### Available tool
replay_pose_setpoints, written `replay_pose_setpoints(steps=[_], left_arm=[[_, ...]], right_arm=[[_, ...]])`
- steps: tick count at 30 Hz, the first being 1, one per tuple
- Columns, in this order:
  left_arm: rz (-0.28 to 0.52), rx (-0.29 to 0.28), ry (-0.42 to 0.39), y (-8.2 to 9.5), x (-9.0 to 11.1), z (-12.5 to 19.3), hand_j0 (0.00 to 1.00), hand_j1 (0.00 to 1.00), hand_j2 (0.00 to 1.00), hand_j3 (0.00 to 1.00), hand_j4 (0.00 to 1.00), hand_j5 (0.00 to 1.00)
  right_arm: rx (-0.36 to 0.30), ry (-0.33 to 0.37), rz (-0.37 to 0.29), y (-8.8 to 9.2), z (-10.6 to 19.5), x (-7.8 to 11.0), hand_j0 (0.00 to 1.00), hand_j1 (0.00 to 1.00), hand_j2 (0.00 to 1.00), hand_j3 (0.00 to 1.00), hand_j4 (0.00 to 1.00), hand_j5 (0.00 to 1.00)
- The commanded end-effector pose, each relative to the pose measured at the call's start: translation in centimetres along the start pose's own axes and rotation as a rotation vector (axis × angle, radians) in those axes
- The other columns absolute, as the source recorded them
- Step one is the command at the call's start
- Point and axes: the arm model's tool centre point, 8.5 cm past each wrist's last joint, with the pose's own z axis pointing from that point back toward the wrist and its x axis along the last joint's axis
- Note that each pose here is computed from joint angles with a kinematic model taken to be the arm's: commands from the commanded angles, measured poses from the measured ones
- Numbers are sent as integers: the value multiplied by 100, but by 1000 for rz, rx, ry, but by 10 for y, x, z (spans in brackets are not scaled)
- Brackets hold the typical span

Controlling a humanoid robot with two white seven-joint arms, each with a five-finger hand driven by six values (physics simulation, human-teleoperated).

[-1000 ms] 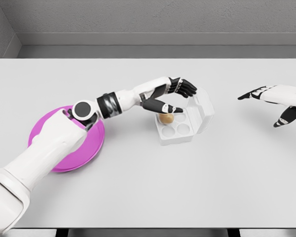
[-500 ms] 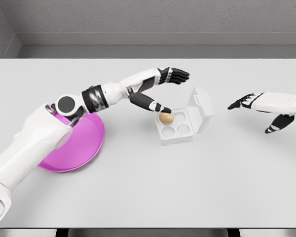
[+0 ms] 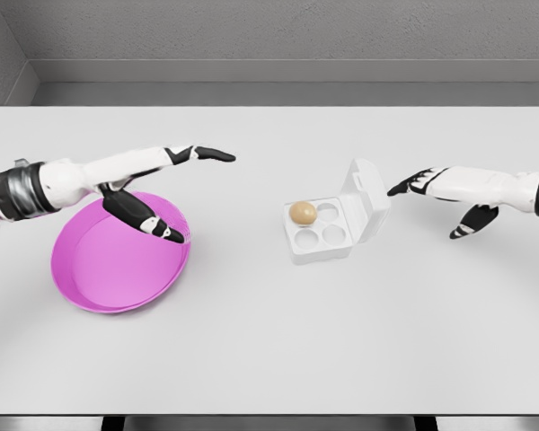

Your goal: Pack egg into the box and close the box lid

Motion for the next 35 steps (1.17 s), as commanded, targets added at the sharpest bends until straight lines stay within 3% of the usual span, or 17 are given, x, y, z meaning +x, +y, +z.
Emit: replay_pose_setpoints(steps=[1,3,13,22,25,26,28,30,35], left_arm=[[-92,-53,79,4,0,20,100,100,100,100,100,100],[-117,-98,122,2,-4,28,100,100,100,100,100,100],[-121,-99,127,2,-3,32,100,100,100,100,100,100],[-117,-95,127,1,-4,31,100,100,100,100,100,100],[-117,-96,127,0,-4,31,100,100,100,100,100,100],[-117,-96,128,0,-4,31,100,100,100,100,100,100],[-117,-96,128,0,-4,31,100,100,100,100,100,100],[-118,-94,131,1,-4,32,100,100,100,100,100,100],[-125,-94,129,3,-3,32,100,100,100,100,100,100]], right_arm=[[-6,-27,12,-3,-6,9,100,100,100,100,100,100],[1,-33,14,-2,-7,11,100,100,100,100,100,100],[-20,-85,100,-23,-3,35,100,100,100,100,100,100],[-51,-220,224,-44,-11,89,100,100,100,100,100,100],[-14,-250,214,-32,-22,95,100,100,100,100,100,100],[-17,-245,219,-35,-20,95,100,100,100,100,100,100],[-76,-167,261,-64,10,80,100,100,100,100,100,100],[-108,-120,270,-75,28,71,100,100,100,100,100,100],[-119,-32,222,-75,45,42,100,100,100,100,100,100]])
